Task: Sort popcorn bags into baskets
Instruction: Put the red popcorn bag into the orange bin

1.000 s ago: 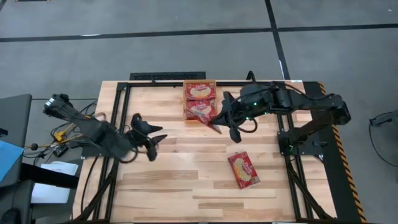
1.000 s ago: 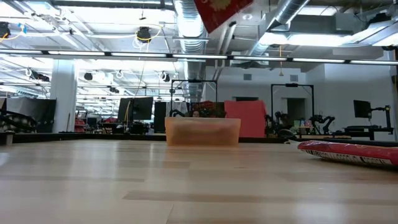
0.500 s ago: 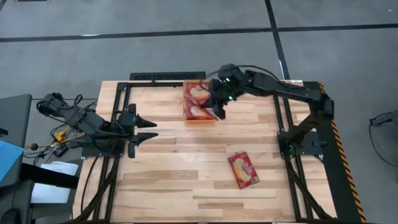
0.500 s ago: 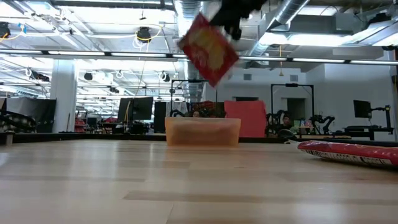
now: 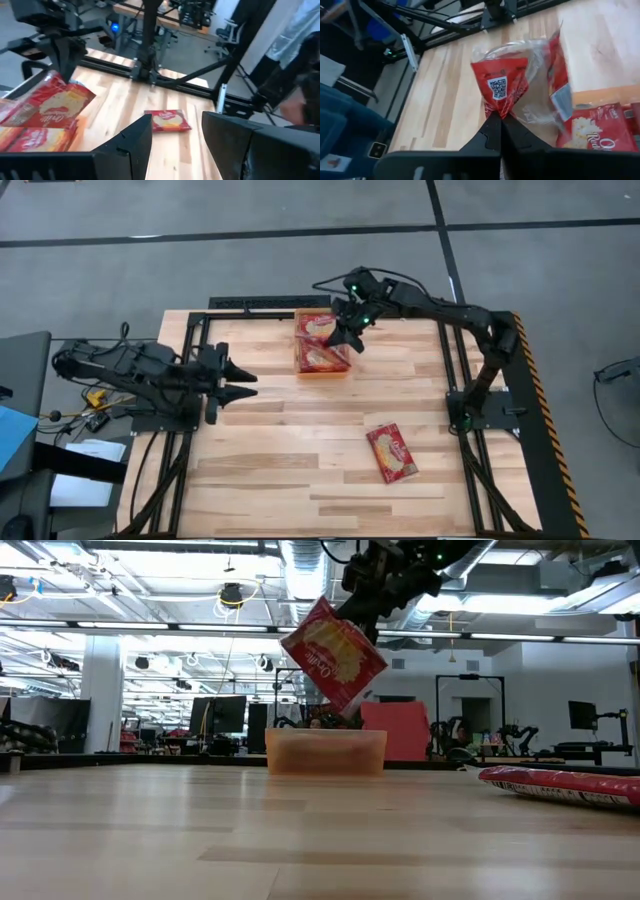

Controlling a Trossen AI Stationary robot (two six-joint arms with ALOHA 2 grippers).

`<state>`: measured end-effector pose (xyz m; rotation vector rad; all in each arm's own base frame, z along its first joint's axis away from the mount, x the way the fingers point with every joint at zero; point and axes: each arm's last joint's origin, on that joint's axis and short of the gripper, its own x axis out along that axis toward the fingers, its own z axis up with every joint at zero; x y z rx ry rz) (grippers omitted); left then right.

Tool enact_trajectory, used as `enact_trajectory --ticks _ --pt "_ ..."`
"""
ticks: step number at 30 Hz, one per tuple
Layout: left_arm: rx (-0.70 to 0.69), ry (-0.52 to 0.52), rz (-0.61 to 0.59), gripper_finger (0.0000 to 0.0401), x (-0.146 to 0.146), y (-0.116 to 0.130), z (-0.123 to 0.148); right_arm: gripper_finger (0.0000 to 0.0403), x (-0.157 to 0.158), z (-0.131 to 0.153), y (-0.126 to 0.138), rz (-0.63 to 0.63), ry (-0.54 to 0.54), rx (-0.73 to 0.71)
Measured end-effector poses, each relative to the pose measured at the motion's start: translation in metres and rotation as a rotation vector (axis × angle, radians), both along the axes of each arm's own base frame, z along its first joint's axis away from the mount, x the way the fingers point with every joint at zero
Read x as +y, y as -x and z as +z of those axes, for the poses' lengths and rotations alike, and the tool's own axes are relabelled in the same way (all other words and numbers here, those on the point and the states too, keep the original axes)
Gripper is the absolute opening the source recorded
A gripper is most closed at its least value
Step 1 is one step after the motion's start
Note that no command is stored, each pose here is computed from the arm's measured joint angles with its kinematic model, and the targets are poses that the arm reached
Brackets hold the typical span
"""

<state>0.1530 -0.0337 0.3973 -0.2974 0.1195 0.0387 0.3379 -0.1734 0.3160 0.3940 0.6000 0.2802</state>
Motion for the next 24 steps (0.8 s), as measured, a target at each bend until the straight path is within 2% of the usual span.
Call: enact_trajectory --ticks 5,9,15,20,24 --pt "-0.016 0.005 0.021 0.0162 0.006 -0.001 0.002 0.0007 -0.011 0.000 0.006 0.003 0.014 -0.020" --pt "-0.005 0.001 0.045 0.0162 0.009 -0.004 0.000 0.0006 -0.019 0.001 0.012 0.012 -0.017 -0.039" --pt "0.020 -0.005 0.065 0.0162 0.012 -0.006 -0.002 0.0015 -0.018 -0.002 0.016 0.033 -0.033 -0.017" --pt "0.041 -0.010 0.089 0.0162 0.016 -0.006 -0.004 0.0009 -0.019 -0.015 0.019 0.027 -0.049 0.014" --pt "0.059 -0.014 0.111 0.0162 0.019 -0.006 -0.006 0.0022 -0.024 -0.030 0.013 0.022 -0.073 0.045"
